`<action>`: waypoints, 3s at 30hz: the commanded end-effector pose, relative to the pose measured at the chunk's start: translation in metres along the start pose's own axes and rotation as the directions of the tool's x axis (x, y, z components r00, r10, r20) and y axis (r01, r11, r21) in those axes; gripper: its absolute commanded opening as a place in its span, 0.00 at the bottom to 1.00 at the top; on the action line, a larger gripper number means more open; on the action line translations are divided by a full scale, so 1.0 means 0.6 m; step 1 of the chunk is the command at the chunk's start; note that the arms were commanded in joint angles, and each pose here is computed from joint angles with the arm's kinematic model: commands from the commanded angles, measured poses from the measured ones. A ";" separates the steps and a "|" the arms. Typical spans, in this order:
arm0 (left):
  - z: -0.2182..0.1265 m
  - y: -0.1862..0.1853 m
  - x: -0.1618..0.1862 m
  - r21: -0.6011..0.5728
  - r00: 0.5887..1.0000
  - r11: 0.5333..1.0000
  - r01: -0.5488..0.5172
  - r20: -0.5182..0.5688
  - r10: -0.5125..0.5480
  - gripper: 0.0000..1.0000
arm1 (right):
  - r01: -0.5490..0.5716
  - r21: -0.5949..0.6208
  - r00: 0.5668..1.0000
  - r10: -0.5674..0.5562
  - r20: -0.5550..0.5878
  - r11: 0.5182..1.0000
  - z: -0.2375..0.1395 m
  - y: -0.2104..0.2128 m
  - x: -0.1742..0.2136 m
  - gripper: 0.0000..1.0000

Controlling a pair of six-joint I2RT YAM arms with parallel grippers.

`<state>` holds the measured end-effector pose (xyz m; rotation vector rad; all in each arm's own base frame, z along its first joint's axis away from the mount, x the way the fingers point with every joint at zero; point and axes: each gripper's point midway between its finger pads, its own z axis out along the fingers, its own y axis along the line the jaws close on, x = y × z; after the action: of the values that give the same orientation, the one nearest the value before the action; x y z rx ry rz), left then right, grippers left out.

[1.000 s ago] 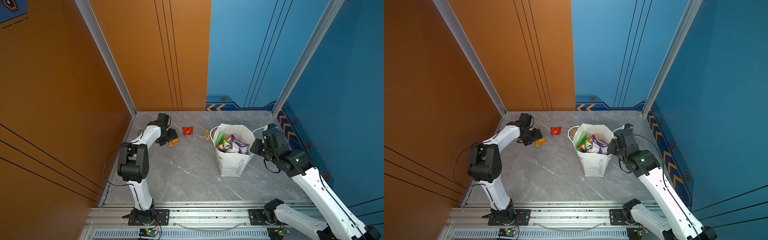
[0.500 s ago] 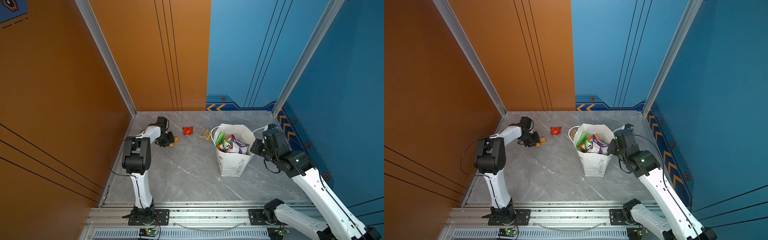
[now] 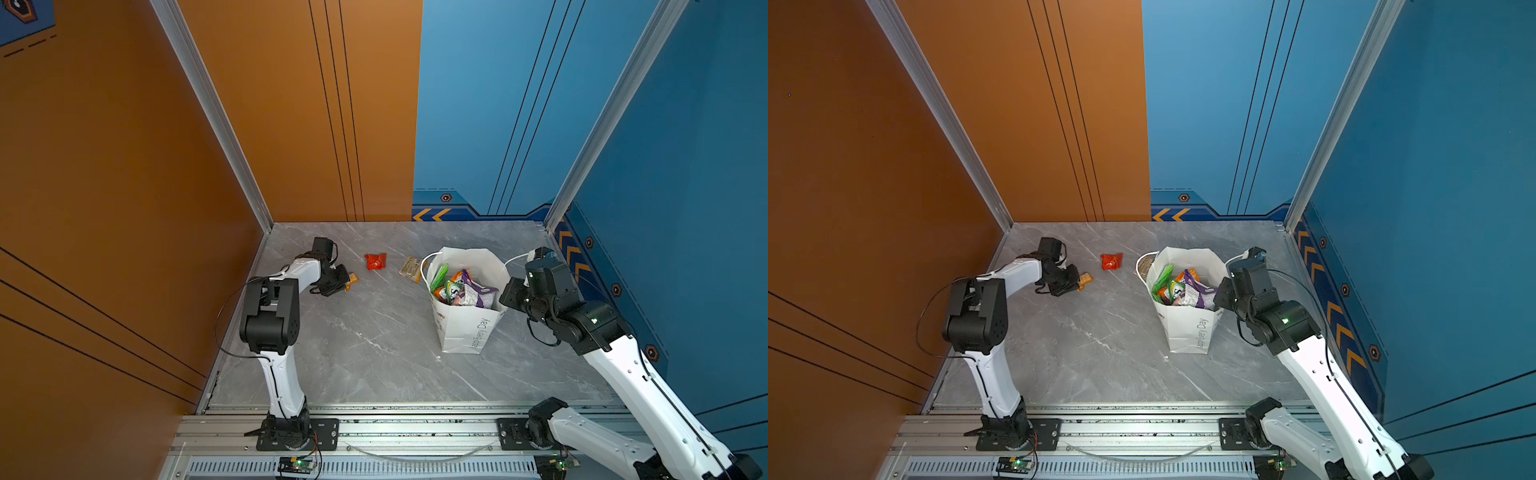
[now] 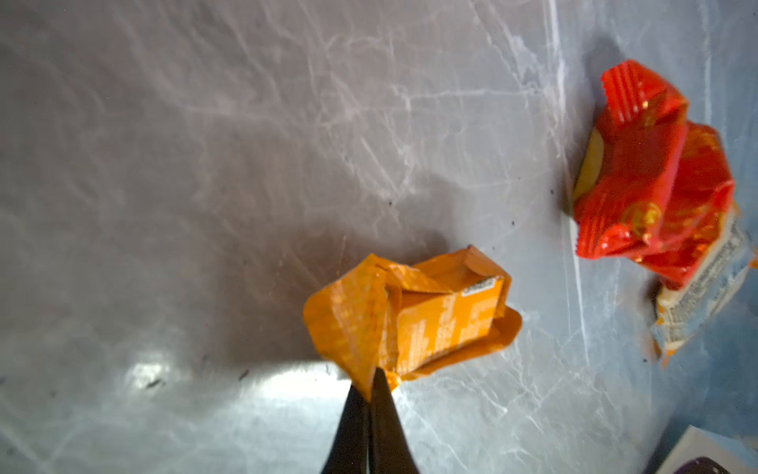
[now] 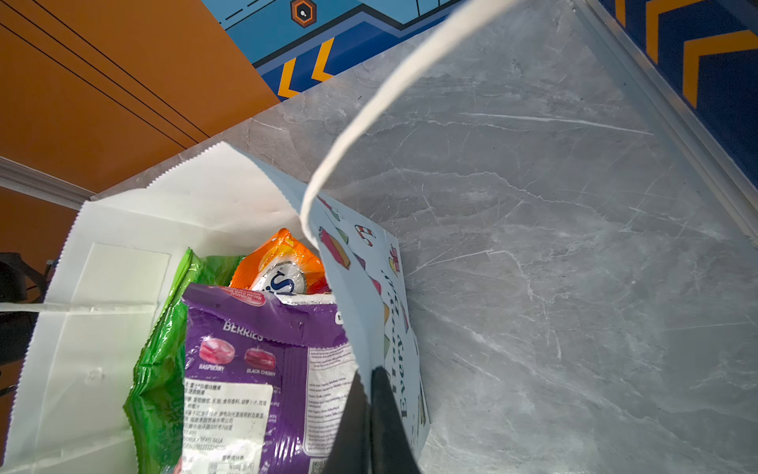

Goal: Place the snacks into the paper bag
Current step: 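Close the left gripper on the yellow-orange snack pack, then lift the yellow-orange pack with the left gripper toward the paper bag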

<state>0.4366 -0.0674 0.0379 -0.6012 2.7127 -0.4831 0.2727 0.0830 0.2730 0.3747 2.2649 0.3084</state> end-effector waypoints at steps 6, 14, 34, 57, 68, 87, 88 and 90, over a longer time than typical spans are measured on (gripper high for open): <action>-0.054 -0.010 0.046 0.132 0.996 0.991 0.034 0.083 -0.045 0.00 | 0.012 -0.024 1.000 -0.012 -0.010 1.000 -0.004 0.013 -0.001 0.00; -0.101 0.006 0.089 0.203 0.983 0.979 0.033 0.172 -0.068 0.00 | 0.015 -0.022 1.000 -0.015 -0.003 1.000 -0.010 0.009 0.001 0.00; -0.259 0.029 0.223 0.296 0.939 0.955 -0.020 0.333 -0.084 0.00 | 0.032 -0.060 0.999 -0.031 0.016 0.998 -0.024 0.023 -0.001 0.00; -0.470 -0.125 0.231 0.412 0.847 0.852 -0.324 0.527 0.067 0.00 | 0.039 -0.072 0.999 -0.037 0.020 0.997 -0.019 0.030 0.002 0.00; -0.543 -0.186 0.251 0.406 0.778 0.780 -0.477 0.608 0.159 0.00 | 0.042 -0.073 0.999 -0.040 0.022 0.996 -0.020 0.030 0.001 0.00; -0.646 -0.345 0.330 0.335 0.607 0.574 -0.747 0.694 0.386 0.00 | 0.043 -0.094 0.999 -0.040 0.033 0.995 -0.025 0.040 -0.005 0.00; -0.645 -0.356 0.336 0.321 0.594 0.565 -0.760 0.696 0.404 0.00 | 0.044 -0.095 0.999 -0.041 0.032 0.995 -0.025 0.041 -0.005 0.00; -0.641 -0.376 0.346 0.296 0.574 0.553 -0.779 0.693 0.437 0.00 | 0.043 -0.099 0.999 -0.040 0.030 0.994 -0.024 0.043 -0.005 0.00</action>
<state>0.1883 -0.2516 0.4179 0.3610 1.8488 -0.8425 0.2666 0.0987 0.2800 0.3009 2.2541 0.3525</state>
